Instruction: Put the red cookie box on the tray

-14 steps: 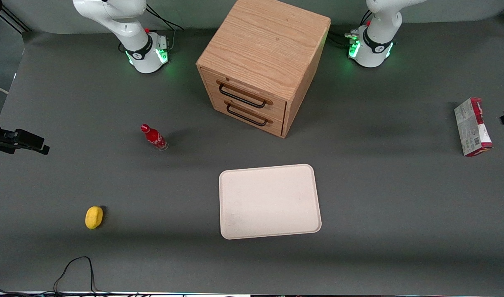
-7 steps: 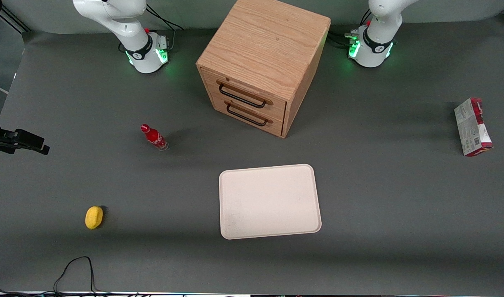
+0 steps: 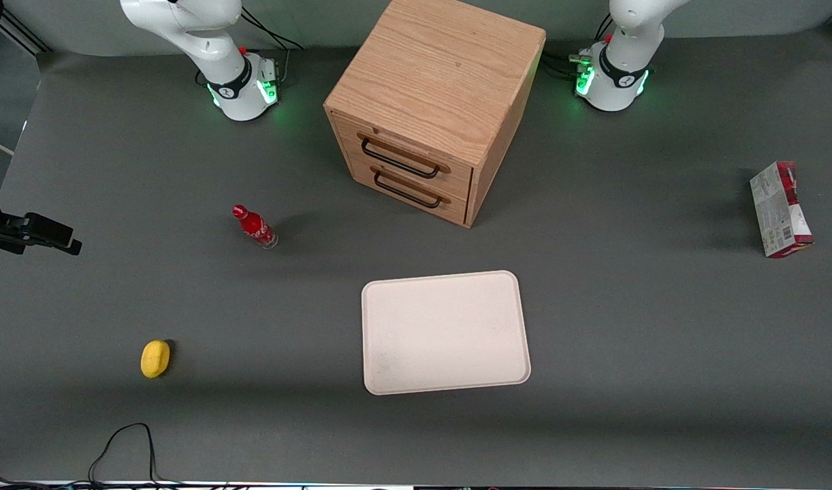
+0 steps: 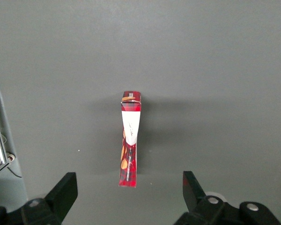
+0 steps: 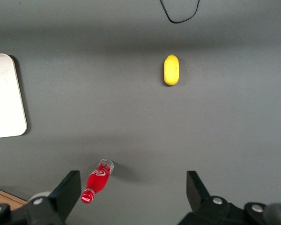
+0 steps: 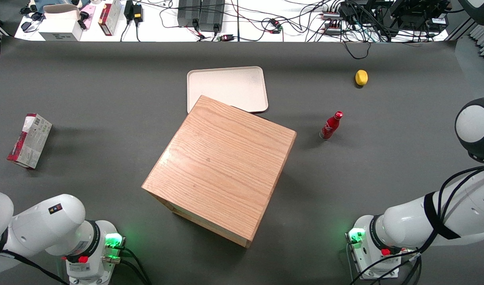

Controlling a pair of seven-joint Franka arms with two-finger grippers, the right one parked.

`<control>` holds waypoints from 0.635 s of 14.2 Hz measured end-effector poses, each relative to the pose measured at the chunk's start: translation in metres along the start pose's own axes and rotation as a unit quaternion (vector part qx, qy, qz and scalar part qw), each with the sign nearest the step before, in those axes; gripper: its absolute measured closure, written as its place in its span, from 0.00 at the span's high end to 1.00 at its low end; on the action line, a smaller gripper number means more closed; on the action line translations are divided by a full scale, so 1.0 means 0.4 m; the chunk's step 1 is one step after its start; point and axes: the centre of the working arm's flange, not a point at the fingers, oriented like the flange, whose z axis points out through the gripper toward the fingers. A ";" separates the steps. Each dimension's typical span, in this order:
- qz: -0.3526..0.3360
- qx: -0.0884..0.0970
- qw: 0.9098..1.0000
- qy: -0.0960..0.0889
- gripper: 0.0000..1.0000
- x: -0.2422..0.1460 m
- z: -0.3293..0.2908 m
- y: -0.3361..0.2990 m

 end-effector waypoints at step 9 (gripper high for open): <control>-0.001 -0.003 1.000 0.021 1.00 -0.118 0.444 -0.025</control>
